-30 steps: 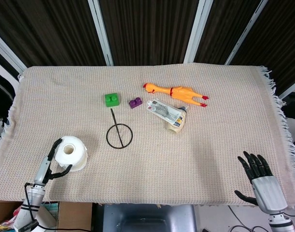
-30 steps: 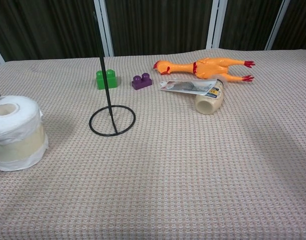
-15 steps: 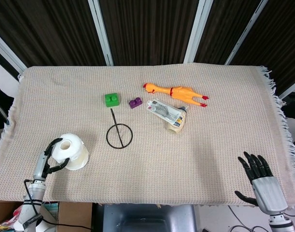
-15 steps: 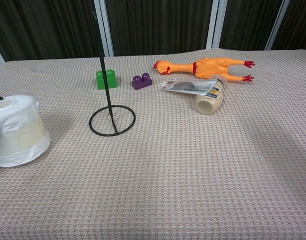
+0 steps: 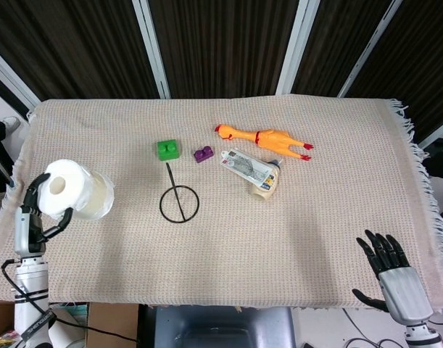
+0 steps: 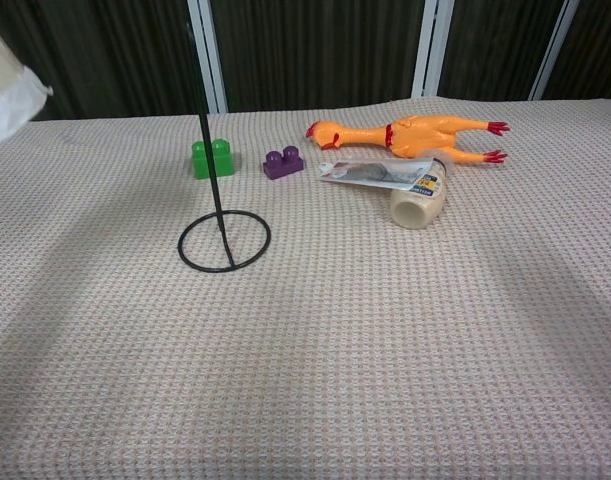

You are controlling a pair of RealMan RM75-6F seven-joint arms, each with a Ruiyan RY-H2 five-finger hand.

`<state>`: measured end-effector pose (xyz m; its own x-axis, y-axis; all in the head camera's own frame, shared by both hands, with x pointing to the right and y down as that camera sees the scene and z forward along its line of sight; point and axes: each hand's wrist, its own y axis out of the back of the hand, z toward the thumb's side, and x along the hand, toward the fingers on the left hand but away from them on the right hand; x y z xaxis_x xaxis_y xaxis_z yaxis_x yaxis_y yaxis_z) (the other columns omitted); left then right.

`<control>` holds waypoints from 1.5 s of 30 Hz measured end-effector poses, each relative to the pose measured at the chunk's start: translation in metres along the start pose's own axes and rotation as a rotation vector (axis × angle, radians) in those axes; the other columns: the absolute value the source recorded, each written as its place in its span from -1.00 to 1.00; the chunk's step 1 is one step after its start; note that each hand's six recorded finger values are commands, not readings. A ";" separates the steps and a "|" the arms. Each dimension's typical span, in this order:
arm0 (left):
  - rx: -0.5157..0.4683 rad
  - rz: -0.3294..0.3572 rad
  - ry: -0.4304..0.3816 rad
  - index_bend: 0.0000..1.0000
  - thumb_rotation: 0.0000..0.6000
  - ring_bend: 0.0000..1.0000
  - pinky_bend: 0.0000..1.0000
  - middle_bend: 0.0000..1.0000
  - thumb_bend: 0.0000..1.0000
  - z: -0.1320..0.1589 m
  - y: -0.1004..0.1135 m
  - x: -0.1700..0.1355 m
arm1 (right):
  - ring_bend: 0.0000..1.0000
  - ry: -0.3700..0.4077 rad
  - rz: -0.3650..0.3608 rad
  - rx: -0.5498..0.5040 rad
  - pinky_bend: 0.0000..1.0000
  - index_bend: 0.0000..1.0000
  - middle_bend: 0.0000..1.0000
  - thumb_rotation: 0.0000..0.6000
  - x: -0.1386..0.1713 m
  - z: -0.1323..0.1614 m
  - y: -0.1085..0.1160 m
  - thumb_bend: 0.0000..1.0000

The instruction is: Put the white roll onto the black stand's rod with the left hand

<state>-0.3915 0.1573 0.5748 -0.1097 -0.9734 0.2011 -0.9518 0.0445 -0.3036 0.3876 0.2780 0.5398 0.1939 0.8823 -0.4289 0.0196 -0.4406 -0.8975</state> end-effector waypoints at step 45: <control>0.000 -0.119 -0.018 0.37 1.00 0.85 1.00 0.75 0.64 0.102 -0.158 0.058 | -1.00 0.043 0.044 -0.035 -1.00 -1.00 -1.00 1.00 0.003 -0.002 0.003 -0.89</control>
<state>-0.2183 0.0713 0.5395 0.0091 -0.9757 0.2188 -0.9577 -0.0714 -0.2786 0.3900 0.2789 0.5357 0.2375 0.8545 -0.4620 0.0445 -0.4846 -0.8736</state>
